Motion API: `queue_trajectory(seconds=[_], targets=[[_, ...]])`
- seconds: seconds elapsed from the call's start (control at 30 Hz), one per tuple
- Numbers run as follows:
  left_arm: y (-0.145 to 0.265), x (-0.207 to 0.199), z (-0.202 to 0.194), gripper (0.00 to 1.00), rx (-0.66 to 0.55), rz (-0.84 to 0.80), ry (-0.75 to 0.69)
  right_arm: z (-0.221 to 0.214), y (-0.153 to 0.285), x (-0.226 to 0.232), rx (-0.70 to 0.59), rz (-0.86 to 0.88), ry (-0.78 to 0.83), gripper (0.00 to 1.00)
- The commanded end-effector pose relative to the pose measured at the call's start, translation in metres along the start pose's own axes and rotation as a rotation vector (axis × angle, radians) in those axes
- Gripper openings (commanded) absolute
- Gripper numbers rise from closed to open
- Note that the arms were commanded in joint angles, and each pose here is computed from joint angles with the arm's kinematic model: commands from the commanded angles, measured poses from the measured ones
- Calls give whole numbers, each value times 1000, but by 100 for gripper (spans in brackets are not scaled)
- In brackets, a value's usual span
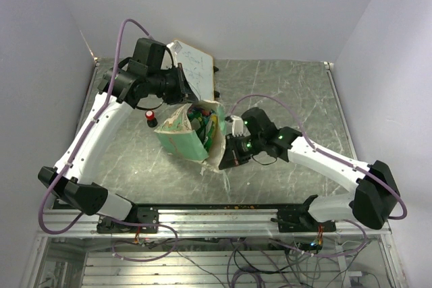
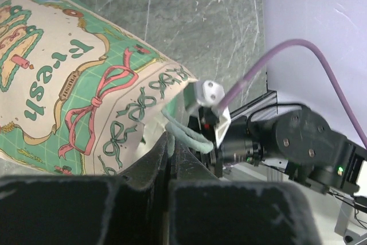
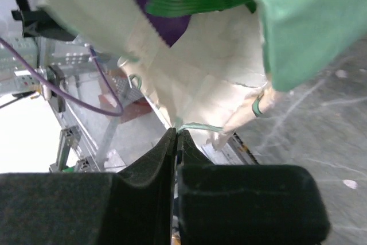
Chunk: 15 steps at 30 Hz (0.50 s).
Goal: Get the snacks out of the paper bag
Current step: Adjust the paper bag at the center of the board.
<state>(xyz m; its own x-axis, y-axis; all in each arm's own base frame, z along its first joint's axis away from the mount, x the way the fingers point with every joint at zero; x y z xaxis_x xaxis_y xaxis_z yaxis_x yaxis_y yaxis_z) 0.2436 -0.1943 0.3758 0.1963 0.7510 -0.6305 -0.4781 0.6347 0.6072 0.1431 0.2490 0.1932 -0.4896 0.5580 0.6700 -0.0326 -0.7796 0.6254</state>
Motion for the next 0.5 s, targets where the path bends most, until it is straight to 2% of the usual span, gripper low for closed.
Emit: queue_trajectory(seconds=[0.0,0.07,0.1,0.27,0.37,0.47], targets=[[7,-14,-7,7,5,-113,31,2,-3,22,-26,-28,23,0],[6,-8,-16,7,20,-108,56,-5,3,12,-36,-119,0,0],[3,-3,-21,7,34,-101,74,-8,8,7,-52,-172,-8,4],[-3,5,-36,7,59,-125,128,-15,35,-9,-74,-382,30,35],[-9,8,-39,7,90,-114,141,-3,53,-5,-111,-470,71,42],[-9,6,-32,7,52,-108,128,12,55,4,-200,-455,48,46]])
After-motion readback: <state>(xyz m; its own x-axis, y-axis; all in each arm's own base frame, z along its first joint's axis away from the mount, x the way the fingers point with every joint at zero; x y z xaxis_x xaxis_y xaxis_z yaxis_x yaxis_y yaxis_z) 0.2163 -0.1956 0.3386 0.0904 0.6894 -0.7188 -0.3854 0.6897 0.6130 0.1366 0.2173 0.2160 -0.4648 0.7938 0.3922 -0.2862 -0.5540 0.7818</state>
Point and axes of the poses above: each gripper's point midway between its finger pads, its own y axis back along the fingers, its own x axis along the line the jaws close on, z = x × y, the point moved 7 cm from there along y, back along the fingers
